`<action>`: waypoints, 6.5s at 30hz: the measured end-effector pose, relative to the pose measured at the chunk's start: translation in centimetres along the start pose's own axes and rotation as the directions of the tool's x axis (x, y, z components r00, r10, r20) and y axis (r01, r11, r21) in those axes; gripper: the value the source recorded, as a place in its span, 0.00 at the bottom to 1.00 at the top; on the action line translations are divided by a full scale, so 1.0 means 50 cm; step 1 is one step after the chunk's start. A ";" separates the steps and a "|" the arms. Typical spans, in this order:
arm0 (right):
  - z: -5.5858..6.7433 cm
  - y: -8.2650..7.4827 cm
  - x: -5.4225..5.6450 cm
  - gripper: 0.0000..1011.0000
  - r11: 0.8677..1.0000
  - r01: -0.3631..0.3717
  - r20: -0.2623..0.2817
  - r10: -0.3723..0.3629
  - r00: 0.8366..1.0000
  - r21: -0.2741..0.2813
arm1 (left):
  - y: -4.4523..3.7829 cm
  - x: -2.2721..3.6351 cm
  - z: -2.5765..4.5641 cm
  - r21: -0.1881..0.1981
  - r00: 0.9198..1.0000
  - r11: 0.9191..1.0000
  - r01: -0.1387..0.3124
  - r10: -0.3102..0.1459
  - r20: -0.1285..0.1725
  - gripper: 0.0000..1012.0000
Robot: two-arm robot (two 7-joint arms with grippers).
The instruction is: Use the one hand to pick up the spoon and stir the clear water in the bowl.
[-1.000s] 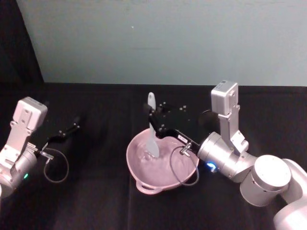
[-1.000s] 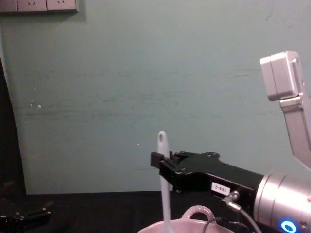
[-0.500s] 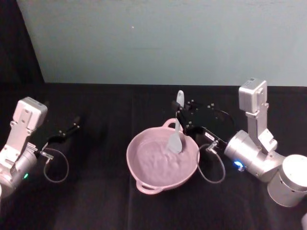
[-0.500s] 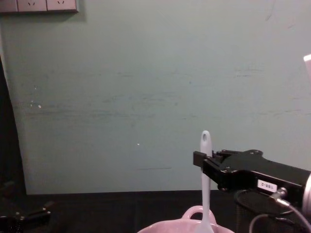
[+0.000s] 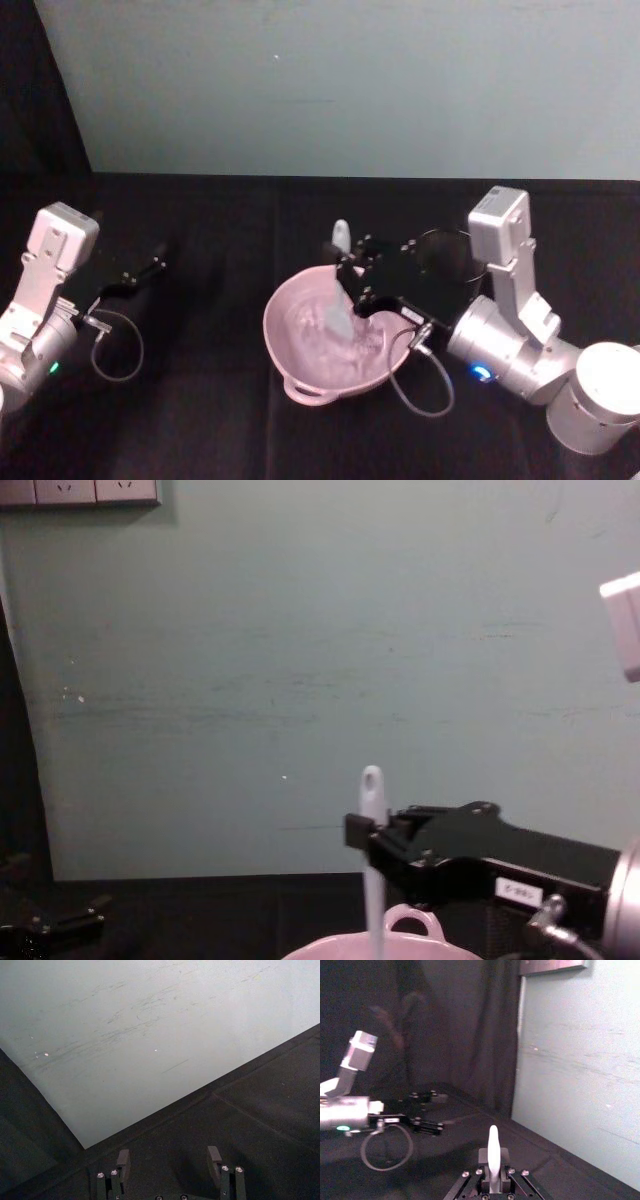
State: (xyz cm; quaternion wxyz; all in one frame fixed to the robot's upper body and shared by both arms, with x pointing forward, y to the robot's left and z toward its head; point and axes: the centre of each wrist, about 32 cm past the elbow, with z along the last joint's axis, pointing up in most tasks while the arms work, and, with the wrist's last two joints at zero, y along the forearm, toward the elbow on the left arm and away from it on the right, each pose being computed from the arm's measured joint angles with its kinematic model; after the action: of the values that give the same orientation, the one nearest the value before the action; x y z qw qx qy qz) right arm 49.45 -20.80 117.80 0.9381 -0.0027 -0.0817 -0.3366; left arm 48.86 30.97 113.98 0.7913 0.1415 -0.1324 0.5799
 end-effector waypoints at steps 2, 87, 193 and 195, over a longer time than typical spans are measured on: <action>0.000 0.008 -0.012 0.11 1.000 -0.024 -0.005 0.024 1.000 0.005 | 0.000 0.000 0.000 0.000 1.000 1.000 0.000 0.000 0.000 0.99; -0.026 0.078 -0.023 0.11 0.997 0.005 -0.055 -0.001 0.998 0.082 | 0.000 0.000 0.000 0.000 1.000 1.000 0.000 0.000 0.000 0.99; 0.062 -0.115 0.099 0.11 0.947 0.289 -0.026 -0.289 0.957 0.142 | 0.000 0.000 0.000 0.000 1.000 1.000 0.000 0.000 0.000 0.99; 0.051 -0.114 0.099 0.11 0.946 0.294 -0.041 -0.291 0.956 0.137 | 0.000 0.000 0.000 0.000 1.000 1.000 0.000 0.000 0.000 0.99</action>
State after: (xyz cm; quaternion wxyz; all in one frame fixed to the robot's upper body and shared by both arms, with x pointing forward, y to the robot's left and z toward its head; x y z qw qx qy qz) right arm 49.22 -28.19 120.78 0.8765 0.0795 -0.0955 -0.4652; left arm 48.86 30.97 113.98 0.7913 0.1415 -0.1325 0.5799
